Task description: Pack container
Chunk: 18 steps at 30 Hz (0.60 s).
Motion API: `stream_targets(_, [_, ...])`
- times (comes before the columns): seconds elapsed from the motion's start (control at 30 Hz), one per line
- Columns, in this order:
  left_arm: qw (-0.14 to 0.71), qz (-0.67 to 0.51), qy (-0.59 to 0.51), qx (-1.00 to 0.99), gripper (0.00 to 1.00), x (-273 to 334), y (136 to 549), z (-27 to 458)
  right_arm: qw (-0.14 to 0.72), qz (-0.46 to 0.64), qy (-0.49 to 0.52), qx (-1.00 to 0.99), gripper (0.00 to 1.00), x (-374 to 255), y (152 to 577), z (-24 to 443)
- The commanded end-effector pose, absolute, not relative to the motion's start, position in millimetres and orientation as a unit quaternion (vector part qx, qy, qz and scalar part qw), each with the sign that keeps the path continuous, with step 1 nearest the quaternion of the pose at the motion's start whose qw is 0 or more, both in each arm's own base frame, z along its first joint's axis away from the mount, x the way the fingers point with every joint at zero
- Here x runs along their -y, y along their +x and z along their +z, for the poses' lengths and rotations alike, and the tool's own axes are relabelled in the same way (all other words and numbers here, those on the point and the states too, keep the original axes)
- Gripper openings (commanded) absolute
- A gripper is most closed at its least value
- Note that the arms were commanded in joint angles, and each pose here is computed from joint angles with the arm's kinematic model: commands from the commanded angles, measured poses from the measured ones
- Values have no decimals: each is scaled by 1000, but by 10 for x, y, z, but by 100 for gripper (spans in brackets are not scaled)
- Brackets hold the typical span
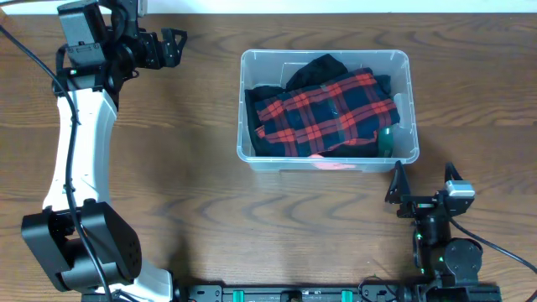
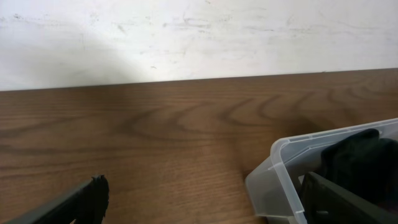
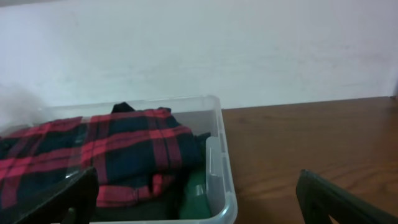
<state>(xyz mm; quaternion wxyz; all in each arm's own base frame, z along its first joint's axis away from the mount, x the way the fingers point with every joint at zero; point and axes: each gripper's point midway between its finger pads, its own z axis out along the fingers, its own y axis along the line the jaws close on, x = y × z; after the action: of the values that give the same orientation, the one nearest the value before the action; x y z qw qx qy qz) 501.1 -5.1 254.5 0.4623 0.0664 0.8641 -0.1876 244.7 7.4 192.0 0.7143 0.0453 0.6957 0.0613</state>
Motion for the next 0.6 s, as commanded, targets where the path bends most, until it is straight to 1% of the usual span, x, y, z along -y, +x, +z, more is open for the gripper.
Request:
stream_targets(0.0, [462, -186, 62, -865, 98, 29, 5019, 2539, 712, 66, 50, -698, 99, -66, 2468, 1798])
stream_targets(0.23, [462, -186, 62, -865, 98, 30, 5019, 2539, 707, 58, 51, -703, 99, -32, 2469, 1763])
stream_targets(0.43, [462, -186, 62, -865, 98, 29, 5019, 2539, 680, 32, 21, -733, 99, -27, 2462, 1566])
stream_targets(0.57, [462, -186, 62, -865, 98, 29, 5019, 2539, 681, 10, 5, -732, 99, -7, 2462, 1571])
